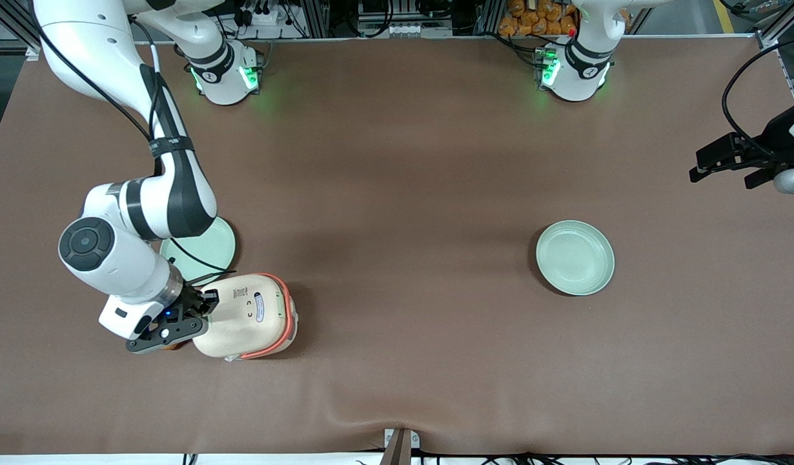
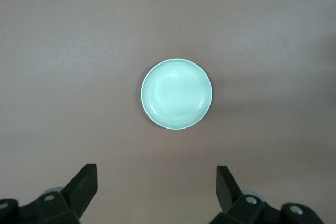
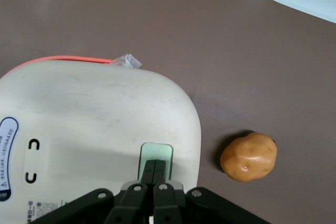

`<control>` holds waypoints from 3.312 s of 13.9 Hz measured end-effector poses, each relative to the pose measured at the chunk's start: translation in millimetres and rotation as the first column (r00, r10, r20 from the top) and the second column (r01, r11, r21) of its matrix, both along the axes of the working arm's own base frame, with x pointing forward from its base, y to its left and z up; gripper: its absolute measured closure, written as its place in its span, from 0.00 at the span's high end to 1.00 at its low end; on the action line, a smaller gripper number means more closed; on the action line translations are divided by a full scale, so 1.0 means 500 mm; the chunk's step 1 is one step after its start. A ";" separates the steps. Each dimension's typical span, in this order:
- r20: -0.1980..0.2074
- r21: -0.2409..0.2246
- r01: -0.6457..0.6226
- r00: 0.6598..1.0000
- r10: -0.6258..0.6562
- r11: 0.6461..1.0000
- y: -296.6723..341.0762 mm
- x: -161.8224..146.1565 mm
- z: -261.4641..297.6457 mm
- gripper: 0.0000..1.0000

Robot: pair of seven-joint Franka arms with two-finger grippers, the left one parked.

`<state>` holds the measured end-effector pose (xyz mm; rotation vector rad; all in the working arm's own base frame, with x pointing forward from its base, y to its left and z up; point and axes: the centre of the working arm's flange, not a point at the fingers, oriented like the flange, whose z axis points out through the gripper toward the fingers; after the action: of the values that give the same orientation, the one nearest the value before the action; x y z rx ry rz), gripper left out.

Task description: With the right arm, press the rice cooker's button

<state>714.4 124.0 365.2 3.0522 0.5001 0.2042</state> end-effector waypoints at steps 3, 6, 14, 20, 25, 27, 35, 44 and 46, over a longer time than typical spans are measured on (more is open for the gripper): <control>0.005 0.001 0.000 1.000 0.000 1.000 0.001 0.000 -0.005 0.01; 0.006 0.001 0.001 1.000 -0.001 1.000 0.000 0.000 -0.005 0.01; 0.039 0.007 0.002 0.999 -0.003 1.000 -0.002 0.005 0.027 0.01; 0.031 0.019 0.006 1.000 -0.007 1.000 -0.006 -0.019 0.126 0.10; -0.008 0.049 0.023 1.000 -0.022 0.999 -0.009 -0.060 0.220 0.61; -0.028 0.055 0.030 0.999 -0.029 0.998 -0.012 -0.079 0.254 0.81; -0.181 0.040 0.055 0.982 -0.046 0.998 -0.052 -0.175 0.363 1.00; -0.268 0.036 0.244 0.937 -0.226 0.969 -0.297 -0.263 0.441 1.00; -0.276 0.036 0.259 0.931 -0.239 0.965 -0.314 -0.272 0.438 1.00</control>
<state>578.4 -33.1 584.2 3.1889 0.1092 -0.2105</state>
